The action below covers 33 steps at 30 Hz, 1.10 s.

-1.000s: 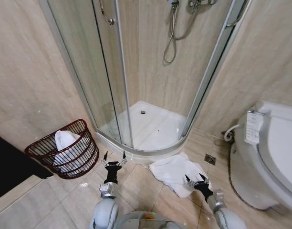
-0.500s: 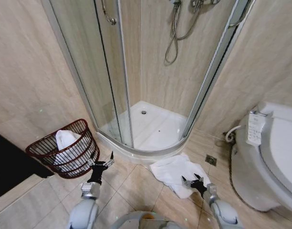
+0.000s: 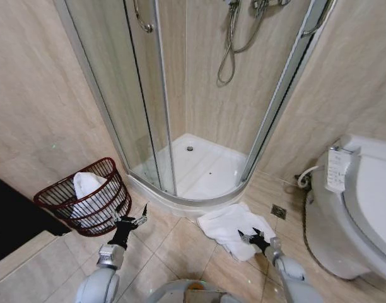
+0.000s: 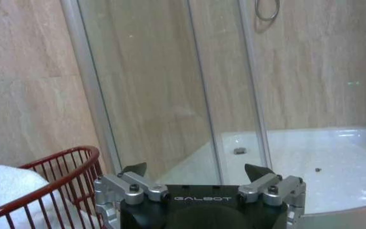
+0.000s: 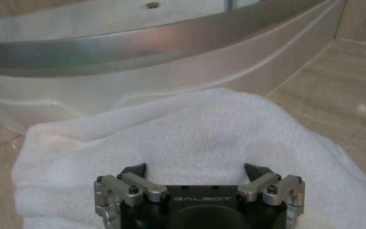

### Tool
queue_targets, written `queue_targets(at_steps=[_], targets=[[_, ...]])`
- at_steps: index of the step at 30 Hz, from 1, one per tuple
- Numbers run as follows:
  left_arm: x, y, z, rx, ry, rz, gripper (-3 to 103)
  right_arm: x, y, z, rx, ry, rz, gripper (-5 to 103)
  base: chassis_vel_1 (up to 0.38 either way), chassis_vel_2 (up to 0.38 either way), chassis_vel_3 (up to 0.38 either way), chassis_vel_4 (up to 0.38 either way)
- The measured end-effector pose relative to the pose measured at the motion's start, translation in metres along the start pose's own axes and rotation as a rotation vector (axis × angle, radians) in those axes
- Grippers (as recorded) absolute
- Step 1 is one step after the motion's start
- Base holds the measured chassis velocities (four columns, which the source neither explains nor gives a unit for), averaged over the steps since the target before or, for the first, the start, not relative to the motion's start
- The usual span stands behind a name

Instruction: Discard the used towel into the hamper.

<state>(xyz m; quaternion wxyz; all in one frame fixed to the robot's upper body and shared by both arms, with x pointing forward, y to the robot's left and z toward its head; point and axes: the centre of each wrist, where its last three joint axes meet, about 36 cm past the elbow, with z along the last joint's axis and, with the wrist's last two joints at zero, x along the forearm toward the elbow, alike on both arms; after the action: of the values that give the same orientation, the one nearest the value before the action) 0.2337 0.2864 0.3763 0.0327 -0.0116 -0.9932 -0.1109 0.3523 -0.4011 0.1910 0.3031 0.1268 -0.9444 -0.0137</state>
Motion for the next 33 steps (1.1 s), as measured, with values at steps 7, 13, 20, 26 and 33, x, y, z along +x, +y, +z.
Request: queue_targets(at_steps=[7, 13, 20, 26, 33], targets=[[0.000, -0.005, -0.002, -0.004, -0.009, 0.001, 100, -0.012, -0.007, 0.008, 0.006, 0.014, 0.006, 100, 0.000, 0.000, 0.000, 0.000], [-0.002, -0.007, -0.005, -0.008, -0.019, 0.001, 100, -0.023, -0.011, 0.012, 0.004, 0.012, 0.010, 100, 0.000, 0.000, 0.000, 0.000], [-0.004, -0.008, -0.006, -0.007, -0.021, -0.001, 100, -0.029, -0.006, 0.009, 0.002, 0.012, -0.003, 103, 0.000, 0.000, 0.000, 0.000], [-0.005, -0.008, -0.007, -0.007, -0.025, -0.003, 100, -0.033, -0.002, 0.013, -0.002, 0.020, -0.005, 84, 0.000, 0.000, 0.000, 0.000], [-0.006, -0.009, -0.008, -0.005, -0.027, -0.001, 100, -0.032, -0.003, 0.016, -0.004, 0.017, -0.003, 57, 0.000, 0.000, 0.000, 0.000]])
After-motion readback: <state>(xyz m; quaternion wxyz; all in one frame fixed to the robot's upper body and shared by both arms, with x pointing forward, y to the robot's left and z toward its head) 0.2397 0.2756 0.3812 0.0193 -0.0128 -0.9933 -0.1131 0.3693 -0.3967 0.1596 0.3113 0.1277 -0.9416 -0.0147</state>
